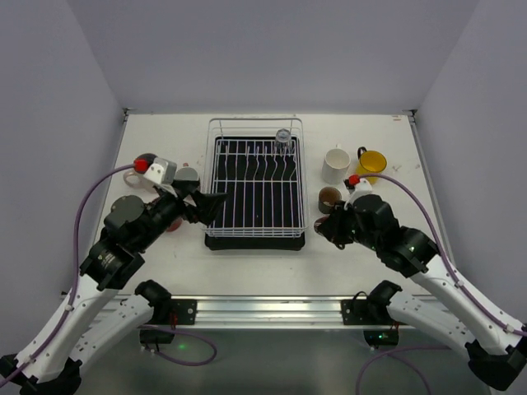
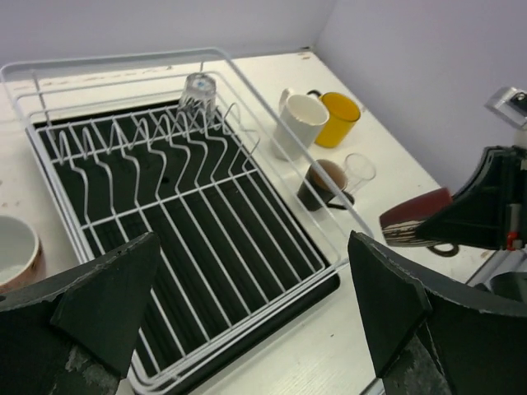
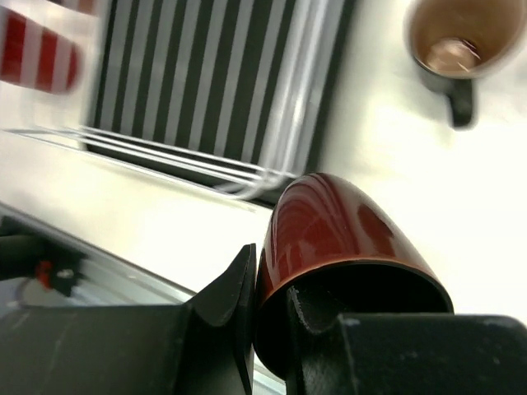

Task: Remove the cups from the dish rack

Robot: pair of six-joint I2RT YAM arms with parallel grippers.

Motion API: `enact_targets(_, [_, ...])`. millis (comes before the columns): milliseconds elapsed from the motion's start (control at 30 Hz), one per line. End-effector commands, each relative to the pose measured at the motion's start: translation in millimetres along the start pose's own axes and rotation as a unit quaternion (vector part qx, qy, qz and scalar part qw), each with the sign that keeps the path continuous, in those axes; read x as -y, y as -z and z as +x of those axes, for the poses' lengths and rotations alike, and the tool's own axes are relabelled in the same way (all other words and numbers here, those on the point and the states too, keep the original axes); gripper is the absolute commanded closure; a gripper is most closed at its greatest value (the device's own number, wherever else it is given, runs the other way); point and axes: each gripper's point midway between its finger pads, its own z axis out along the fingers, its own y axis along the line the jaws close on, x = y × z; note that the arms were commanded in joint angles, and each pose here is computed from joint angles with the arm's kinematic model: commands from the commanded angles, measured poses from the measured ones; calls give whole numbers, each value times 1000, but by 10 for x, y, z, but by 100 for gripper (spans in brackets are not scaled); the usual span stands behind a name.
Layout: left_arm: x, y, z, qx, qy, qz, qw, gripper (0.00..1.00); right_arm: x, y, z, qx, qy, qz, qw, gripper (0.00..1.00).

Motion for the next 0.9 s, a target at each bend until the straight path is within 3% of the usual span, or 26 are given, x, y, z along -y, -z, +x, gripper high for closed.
enact_targets(0, [-339, 94, 363, -40, -45, -61, 996, 0, 431, 51, 224, -32, 6, 100, 994, 100])
enact_targets(267, [-496, 127, 527, -41, -54, -87, 994, 0, 707, -415, 446, -91, 17, 188, 978, 100])
enact_targets(767, [-497, 147, 572, -48, -58, -84, 994, 0, 830, -1011, 740, -141, 20, 214, 966, 100])
enact_targets(867, [-499, 143, 579, -50, -58, -84, 994, 0, 843, -1018, 754, -144, 20, 217, 965, 89])
